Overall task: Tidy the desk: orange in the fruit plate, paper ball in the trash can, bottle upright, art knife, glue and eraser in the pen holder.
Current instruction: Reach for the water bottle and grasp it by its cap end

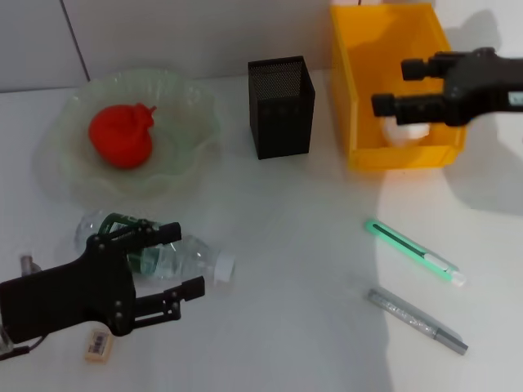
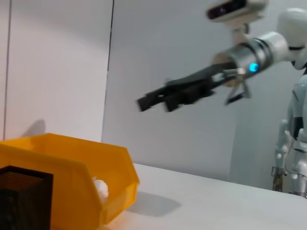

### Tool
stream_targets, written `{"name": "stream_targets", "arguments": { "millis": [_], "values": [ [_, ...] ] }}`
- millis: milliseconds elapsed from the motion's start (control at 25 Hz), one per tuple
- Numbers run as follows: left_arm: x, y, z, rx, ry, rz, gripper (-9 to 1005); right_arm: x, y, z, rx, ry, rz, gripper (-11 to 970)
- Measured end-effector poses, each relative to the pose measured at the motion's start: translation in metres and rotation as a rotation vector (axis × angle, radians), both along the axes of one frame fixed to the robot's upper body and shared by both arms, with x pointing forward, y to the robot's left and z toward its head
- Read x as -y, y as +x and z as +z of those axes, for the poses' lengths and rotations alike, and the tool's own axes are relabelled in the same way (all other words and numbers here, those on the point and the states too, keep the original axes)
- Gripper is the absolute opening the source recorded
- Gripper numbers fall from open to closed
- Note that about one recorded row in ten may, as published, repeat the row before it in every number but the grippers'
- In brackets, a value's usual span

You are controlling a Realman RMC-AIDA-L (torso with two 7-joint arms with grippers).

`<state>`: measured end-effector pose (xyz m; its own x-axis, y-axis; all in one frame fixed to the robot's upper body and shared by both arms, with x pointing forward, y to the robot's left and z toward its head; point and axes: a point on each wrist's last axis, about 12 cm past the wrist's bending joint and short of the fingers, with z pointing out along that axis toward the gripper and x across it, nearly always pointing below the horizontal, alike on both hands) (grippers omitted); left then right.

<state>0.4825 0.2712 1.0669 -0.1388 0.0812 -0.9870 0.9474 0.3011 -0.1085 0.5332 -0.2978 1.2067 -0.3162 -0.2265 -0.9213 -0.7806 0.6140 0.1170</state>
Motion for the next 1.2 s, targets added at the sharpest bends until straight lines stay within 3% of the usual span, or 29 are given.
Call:
{"name": "stream_targets", "arguments": {
  "millis": [40, 160, 240, 280, 360, 400, 440, 560, 600, 880, 1040, 1120, 1200],
  "values": [
    [0.0, 0.0, 0.0, 0.0, 0.0, 0.0, 735, 0.0, 0.0, 0.0, 0.0, 0.0, 0.0, 811],
    [-0.003, 0.005, 0.004, 0.003, 0.013, 0.002, 732, 0.025, -0.027, -0.028, 0.026, 0.041, 0.036, 810],
    [-0.002, 0.014, 0.012, 0.014, 0.053, -0.009, 731, 0.054, -0.066, -0.076, 0.042, 0.172, 0.084, 810],
    [0.001, 0.019, 0.015, 0.011, 0.096, -0.016, 730, 0.054, -0.066, -0.076, 0.042, 0.172, 0.084, 811],
    [0.004, 0.025, 0.018, 0.006, 0.143, -0.023, 728, 0.067, -0.088, -0.093, 0.054, 0.248, 0.113, 811],
    [0.013, 0.036, 0.022, -0.008, 0.267, -0.039, 727, 0.074, -0.1, -0.101, 0.07, 0.277, 0.121, 811],
    [0.013, 0.036, 0.022, -0.008, 0.267, -0.039, 726, 0.074, -0.1, -0.101, 0.07, 0.277, 0.121, 811],
    [0.032, 0.054, 0.032, 0.009, 0.469, -0.092, 724, 0.086, -0.126, -0.112, 0.107, 0.34, 0.122, 811],
    [0.05, 0.065, 0.038, 0.01, 0.583, -0.15, 723, 0.092, -0.138, -0.116, 0.087, 0.353, 0.122, 810],
    [0.09, 0.078, 0.053, 0.089, 0.774, -0.25, 716, 0.093, -0.158, -0.128, -0.012, 0.351, 0.111, 811],
    [0.11, 0.083, 0.062, 0.157, 0.857, -0.306, 713, 0.089, -0.159, -0.132, -0.034, 0.356, 0.121, 811],
    [0.11, 0.083, 0.062, 0.157, 0.857, -0.306, 711, 0.086, -0.158, -0.133, -0.043, 0.359, 0.13, 811],
    [0.119, 0.089, 0.066, 0.195, 0.945, -0.338, 709, 0.083, -0.155, -0.134, -0.043, 0.364, 0.141, 811]
  ]
}}
